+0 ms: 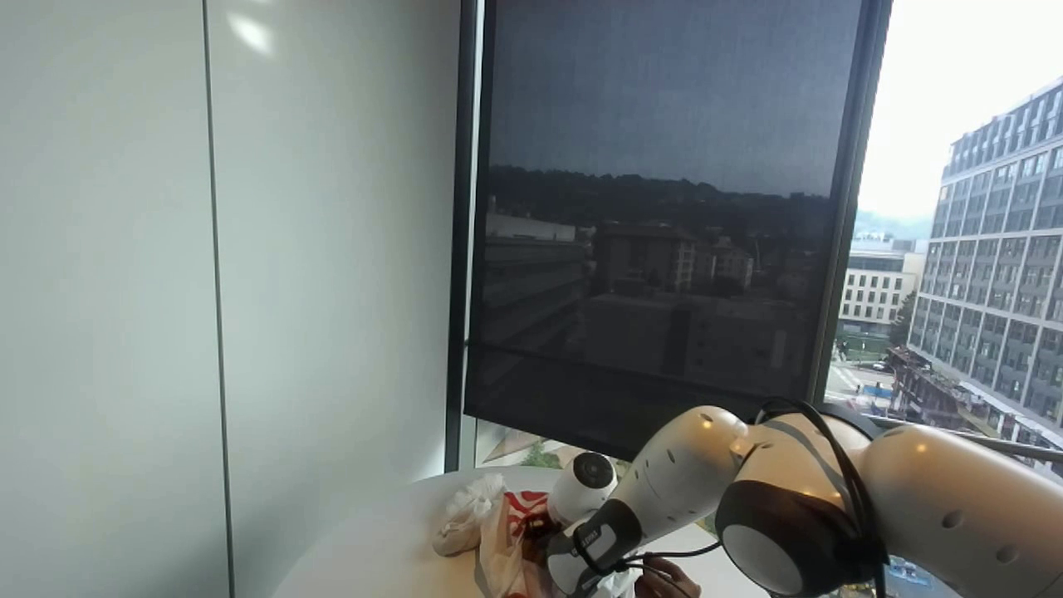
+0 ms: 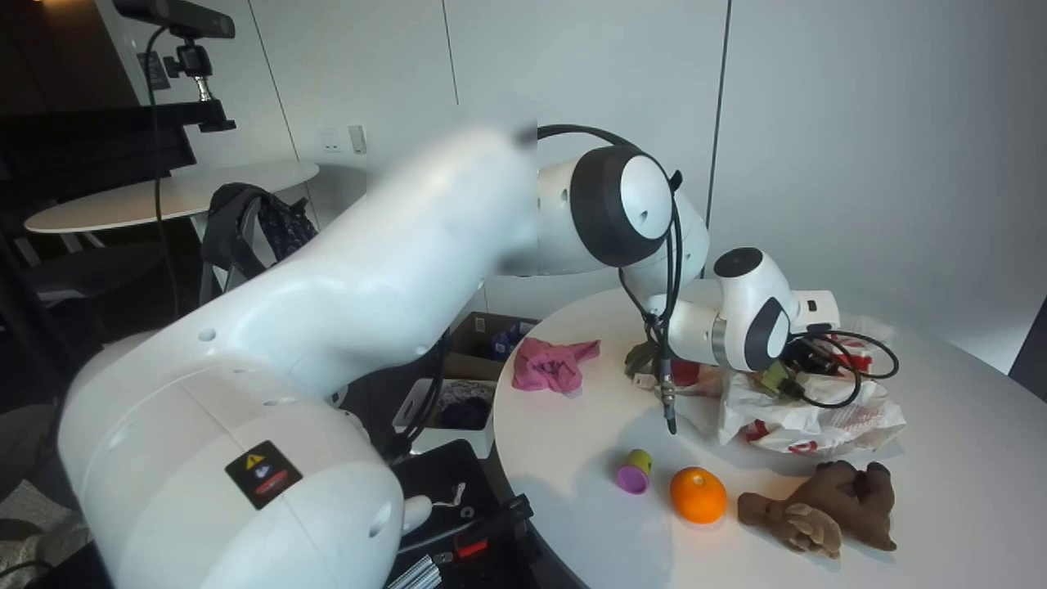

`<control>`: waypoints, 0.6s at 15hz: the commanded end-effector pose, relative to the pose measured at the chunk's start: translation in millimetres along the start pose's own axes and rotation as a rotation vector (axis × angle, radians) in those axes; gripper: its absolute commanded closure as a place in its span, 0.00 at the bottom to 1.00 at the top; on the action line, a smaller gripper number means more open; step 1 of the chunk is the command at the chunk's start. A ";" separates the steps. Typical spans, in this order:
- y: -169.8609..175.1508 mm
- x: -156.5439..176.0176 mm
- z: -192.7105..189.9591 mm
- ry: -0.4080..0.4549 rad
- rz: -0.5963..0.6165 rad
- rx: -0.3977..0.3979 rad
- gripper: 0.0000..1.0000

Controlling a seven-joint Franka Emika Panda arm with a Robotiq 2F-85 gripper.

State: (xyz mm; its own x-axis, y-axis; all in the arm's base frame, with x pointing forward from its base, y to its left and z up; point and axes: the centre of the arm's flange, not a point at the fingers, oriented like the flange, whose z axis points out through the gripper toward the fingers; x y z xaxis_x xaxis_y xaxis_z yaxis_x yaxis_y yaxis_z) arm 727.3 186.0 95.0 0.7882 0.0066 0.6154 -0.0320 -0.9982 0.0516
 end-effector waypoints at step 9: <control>-4.4 -3.8 -35.5 -0.135 -0.077 -0.004 0.62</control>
State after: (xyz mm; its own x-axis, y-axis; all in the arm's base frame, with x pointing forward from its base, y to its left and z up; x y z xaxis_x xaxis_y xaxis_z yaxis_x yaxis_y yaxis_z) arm 728.2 188.8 98.4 0.8038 0.0435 0.5932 -0.0053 -0.9968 0.0804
